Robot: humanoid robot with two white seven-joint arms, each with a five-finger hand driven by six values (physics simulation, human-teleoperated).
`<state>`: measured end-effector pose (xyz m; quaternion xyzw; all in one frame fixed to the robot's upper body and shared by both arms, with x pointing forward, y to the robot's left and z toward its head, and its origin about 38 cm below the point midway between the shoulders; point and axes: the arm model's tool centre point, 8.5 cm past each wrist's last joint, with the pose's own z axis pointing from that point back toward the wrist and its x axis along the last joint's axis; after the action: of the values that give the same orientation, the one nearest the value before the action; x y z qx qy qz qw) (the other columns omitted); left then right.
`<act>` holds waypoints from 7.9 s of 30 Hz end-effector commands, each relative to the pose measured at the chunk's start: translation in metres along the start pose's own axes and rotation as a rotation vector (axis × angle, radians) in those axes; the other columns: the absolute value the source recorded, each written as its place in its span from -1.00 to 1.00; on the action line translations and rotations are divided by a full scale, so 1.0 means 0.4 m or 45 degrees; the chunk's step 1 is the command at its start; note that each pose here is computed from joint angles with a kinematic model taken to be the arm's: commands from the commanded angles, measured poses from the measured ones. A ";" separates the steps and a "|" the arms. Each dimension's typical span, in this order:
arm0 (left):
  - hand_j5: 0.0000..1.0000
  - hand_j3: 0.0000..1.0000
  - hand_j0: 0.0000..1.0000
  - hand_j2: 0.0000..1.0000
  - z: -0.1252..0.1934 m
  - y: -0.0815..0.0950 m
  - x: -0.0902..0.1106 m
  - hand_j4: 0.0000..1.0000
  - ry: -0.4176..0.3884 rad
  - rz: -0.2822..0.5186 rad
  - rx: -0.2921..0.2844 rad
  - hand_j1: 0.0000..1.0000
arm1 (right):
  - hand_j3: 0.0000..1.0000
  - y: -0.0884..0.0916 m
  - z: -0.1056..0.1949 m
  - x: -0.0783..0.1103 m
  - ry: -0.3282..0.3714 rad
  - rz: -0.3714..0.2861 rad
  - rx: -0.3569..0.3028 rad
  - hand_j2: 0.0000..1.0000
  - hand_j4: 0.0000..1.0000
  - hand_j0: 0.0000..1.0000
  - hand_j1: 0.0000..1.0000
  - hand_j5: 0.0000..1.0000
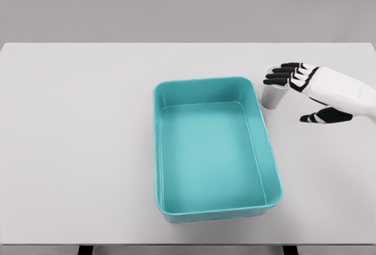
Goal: Put the paper cup into the basket with your right arm
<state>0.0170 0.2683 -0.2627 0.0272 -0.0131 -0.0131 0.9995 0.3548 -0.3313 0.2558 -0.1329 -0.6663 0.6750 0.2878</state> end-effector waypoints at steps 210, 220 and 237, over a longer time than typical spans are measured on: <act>1.00 1.00 1.00 1.00 0.000 0.000 0.000 1.00 0.000 0.000 0.001 1.00 | 1.00 0.342 -0.122 -0.326 0.276 -1.488 -0.472 1.00 1.00 1.00 1.00 1.00; 1.00 1.00 1.00 1.00 0.000 0.000 0.000 1.00 0.000 -0.002 -0.001 1.00 | 1.00 0.343 -0.130 -0.324 0.269 -1.490 -0.471 1.00 1.00 1.00 1.00 1.00; 1.00 1.00 1.00 1.00 0.000 0.000 0.000 1.00 0.000 0.000 -0.001 1.00 | 0.52 0.341 -0.134 -0.321 0.271 -1.473 -0.448 0.52 0.52 0.52 0.52 0.52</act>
<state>0.0170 0.2683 -0.2626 0.0272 -0.0131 -0.0131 0.9995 0.4589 -0.3523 0.0911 0.1376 -0.6982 0.2729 0.6473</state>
